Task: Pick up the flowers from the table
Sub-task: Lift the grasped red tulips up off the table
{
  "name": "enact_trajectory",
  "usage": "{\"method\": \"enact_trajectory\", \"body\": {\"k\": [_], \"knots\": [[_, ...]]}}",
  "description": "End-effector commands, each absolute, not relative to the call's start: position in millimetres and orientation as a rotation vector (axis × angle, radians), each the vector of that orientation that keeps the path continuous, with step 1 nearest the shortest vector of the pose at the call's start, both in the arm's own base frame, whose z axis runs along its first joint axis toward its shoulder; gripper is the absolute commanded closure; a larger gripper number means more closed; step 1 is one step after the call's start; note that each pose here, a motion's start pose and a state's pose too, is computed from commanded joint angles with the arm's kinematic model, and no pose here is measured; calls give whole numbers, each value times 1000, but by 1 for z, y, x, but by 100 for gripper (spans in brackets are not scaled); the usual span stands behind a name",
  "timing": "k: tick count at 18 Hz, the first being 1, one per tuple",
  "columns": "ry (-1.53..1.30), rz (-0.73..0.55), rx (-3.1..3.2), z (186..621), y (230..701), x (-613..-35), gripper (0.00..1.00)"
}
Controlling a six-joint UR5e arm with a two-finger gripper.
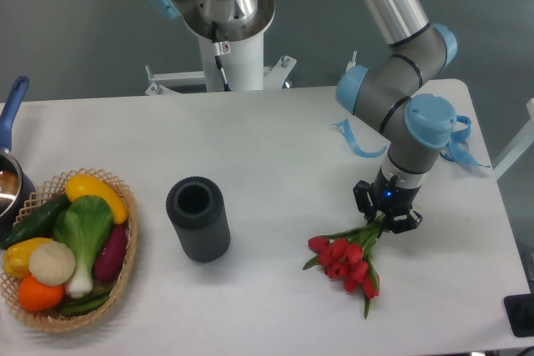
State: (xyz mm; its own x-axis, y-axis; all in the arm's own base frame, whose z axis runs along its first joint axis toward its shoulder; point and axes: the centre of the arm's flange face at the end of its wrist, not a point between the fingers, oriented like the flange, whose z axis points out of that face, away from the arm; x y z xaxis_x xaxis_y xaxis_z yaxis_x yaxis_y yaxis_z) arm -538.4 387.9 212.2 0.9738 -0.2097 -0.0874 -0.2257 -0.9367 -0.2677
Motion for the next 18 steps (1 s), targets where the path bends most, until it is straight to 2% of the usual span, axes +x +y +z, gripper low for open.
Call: {"method": "enact_trajectory", "body": {"k": [1,4,9,15,18], "knots": [[318,85,-2843,215,388,-538,75],[310,108,-2837,226,385,-539,75],[207,171,-2701,299,392,-523,75],[75,62,-2340,398,409,-483,75],[97,-23,-2170,426,411,-467,75]]}}
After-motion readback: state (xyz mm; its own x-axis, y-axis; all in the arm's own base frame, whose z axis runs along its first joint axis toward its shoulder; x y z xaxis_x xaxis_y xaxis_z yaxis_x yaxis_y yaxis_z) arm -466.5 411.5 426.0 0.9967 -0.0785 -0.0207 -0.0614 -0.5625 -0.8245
